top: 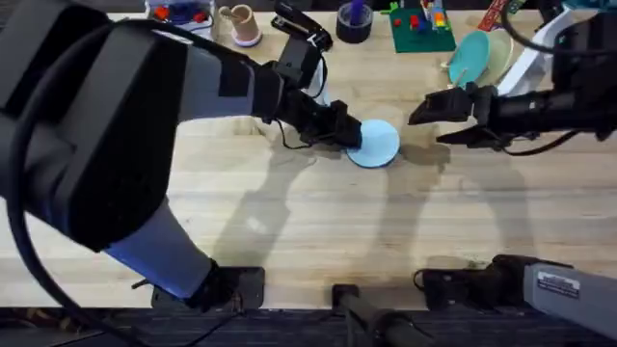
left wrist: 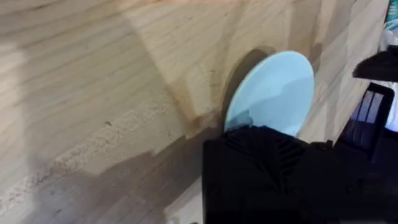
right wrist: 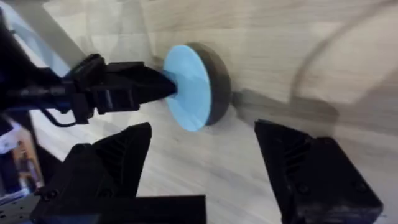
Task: Pick up the plates from the table one by one and place each into a slot on the dish rack.
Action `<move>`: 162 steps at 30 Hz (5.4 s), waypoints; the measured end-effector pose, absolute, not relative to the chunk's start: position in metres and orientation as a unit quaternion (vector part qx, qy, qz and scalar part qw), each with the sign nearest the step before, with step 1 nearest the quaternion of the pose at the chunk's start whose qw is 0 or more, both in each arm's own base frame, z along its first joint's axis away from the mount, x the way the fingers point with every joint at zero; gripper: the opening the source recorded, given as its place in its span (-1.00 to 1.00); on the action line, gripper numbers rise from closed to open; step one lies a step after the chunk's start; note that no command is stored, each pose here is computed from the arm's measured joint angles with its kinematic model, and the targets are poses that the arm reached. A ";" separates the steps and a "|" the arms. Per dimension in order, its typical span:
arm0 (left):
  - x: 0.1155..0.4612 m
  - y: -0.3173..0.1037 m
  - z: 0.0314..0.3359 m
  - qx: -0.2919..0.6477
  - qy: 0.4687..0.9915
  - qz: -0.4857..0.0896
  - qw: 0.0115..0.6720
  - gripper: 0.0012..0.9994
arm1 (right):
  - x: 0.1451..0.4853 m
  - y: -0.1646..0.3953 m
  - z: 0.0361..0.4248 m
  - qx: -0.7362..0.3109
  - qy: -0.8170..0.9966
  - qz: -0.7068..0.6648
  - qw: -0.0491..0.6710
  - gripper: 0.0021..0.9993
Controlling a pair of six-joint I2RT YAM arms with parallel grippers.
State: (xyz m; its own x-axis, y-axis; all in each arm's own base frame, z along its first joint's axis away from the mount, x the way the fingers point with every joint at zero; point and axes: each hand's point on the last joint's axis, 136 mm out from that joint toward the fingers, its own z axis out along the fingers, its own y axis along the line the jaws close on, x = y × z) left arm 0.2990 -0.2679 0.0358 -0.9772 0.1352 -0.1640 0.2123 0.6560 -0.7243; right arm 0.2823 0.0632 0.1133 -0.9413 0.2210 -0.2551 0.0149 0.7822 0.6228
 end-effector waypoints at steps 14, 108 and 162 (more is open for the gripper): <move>0.299 -0.268 0.036 0.096 0.909 -0.404 0.048 -0.92 | 0.297 0.084 0.077 0.062 0.914 0.381 0.123 0.99; 0.277 -0.166 0.184 0.199 0.952 -0.160 0.168 -0.92 | 0.238 0.021 0.225 -0.021 0.985 0.048 0.165 -0.94; 0.295 -0.161 0.220 0.227 0.940 -0.127 0.222 0.99 | 0.351 -0.074 0.322 -0.009 0.967 -0.073 0.244 -0.94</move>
